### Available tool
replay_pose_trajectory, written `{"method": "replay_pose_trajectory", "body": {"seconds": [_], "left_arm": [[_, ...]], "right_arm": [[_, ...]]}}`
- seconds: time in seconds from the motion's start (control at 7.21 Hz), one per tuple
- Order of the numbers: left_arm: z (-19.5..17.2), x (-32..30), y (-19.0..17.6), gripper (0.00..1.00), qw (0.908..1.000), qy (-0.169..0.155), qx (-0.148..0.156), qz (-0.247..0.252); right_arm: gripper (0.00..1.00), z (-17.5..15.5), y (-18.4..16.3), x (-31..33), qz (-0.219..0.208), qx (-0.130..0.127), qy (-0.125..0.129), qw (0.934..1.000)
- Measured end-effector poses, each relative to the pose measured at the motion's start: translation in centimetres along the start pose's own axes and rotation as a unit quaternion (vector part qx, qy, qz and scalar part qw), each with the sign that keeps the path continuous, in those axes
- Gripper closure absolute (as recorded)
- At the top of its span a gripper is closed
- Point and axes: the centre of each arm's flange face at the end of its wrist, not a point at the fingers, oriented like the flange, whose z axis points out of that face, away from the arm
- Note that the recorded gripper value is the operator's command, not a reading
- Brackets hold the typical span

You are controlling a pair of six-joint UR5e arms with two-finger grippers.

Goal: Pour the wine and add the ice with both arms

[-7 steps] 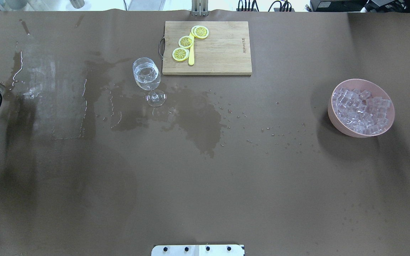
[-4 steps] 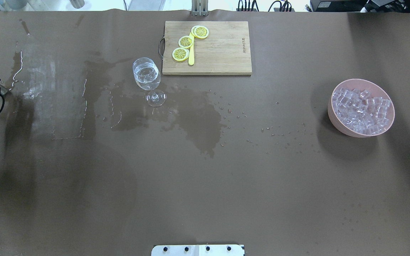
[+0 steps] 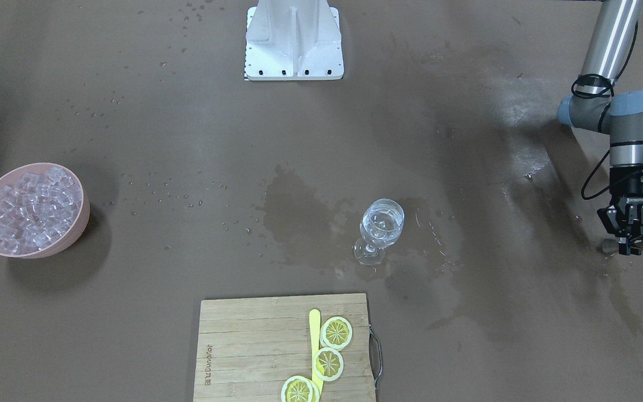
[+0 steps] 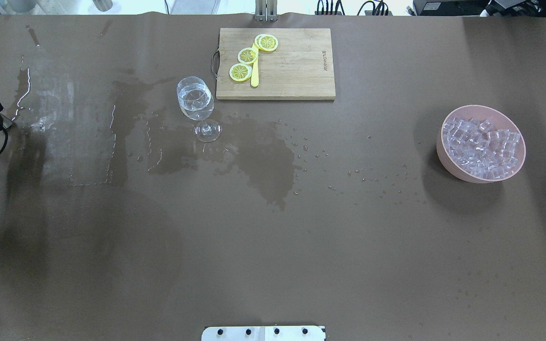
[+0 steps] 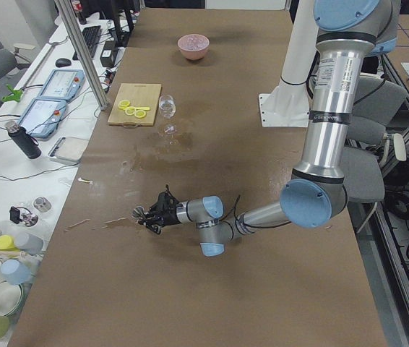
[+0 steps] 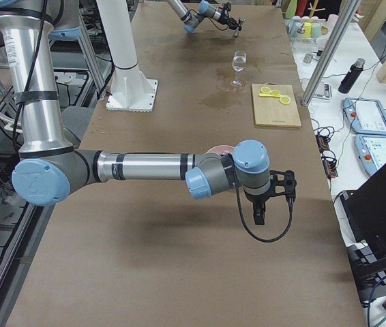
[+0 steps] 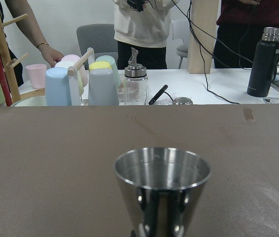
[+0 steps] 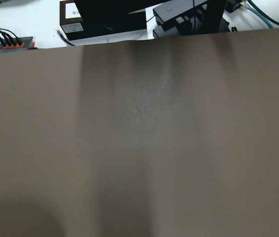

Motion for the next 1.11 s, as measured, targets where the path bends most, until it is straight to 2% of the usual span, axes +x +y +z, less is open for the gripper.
{"method": "replay_pose_trajectory", "body": {"seconds": [0.28, 0.42, 0.69, 1.11], "left_arm": [[0.0, 0.0, 0.0, 0.47, 1.0, 0.0, 0.0, 0.0], [0.0, 0.1, -0.1, 0.41, 1.0, 0.001, 0.001, -0.001], [-0.2, 0.1, -0.1, 0.24, 1.0, 0.002, 0.001, -0.002], [-1.4, 0.3, -0.8, 0.25, 0.9999, 0.015, 0.005, -0.001]], "right_arm": [[0.0, 2.9, 1.5, 3.0, 0.04, -0.043, -0.027, 0.9979], [0.0, 3.5, 1.9, 3.7, 0.049, -0.052, -0.033, 0.9969], [0.0, 3.5, 1.6, 3.5, 0.05, -0.052, -0.036, 0.9967], [0.0, 2.9, 0.7, 2.9, 0.041, -0.038, -0.019, 0.9983]]}}
